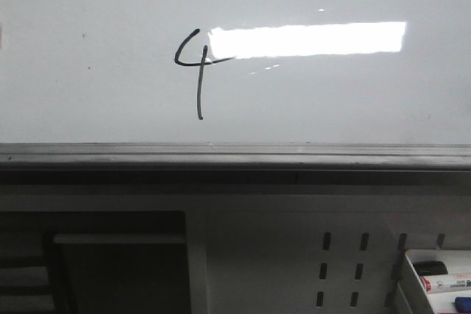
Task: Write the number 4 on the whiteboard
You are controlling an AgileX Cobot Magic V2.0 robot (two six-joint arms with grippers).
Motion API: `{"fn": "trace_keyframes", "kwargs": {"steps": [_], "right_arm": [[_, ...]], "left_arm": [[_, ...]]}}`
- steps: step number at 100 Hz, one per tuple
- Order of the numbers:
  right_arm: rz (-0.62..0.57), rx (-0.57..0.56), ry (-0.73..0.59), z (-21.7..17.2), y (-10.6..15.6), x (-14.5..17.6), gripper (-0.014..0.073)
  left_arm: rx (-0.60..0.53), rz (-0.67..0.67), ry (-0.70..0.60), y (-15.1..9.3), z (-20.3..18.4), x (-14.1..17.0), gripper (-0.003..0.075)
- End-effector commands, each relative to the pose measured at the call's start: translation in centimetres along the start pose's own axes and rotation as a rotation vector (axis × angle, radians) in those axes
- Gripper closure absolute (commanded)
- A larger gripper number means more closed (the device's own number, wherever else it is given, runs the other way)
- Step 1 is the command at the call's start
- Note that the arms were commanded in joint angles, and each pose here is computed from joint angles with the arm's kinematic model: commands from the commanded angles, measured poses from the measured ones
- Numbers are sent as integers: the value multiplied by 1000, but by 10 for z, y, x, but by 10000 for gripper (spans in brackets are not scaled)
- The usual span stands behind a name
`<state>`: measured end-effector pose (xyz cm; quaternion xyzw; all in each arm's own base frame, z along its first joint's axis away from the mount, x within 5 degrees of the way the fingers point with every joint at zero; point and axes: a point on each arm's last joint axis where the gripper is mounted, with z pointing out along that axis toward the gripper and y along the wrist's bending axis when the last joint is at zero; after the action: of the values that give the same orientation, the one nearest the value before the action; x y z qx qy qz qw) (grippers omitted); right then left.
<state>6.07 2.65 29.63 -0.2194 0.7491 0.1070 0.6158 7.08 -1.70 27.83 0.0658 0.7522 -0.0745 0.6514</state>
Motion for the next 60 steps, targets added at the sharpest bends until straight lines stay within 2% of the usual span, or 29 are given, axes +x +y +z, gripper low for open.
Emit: {"fn": "trace_keyframes", "kwargs": {"steps": [1, 24, 39, 46, 60], "right_arm": [[-15, 2, -73, -1, 0, -10, 662], [-16, 4, -59, 0, 0, -8, 662], [-16, 4, -57, 0, 0, -7, 662], [-16, 4, -56, 0, 0, -7, 662], [-16, 4, -56, 0, 0, -7, 662]], "left_arm": [[-28, -28, -75, 3, 0, -10, 741], [-23, -31, -46, 3, 2, 3, 741], [-20, -19, -136, 1, -14, 19, 741], [-53, 38, -189, 3, -18, 28, 741], [-98, 17, -266, 8, -17, 46, 741]]}}
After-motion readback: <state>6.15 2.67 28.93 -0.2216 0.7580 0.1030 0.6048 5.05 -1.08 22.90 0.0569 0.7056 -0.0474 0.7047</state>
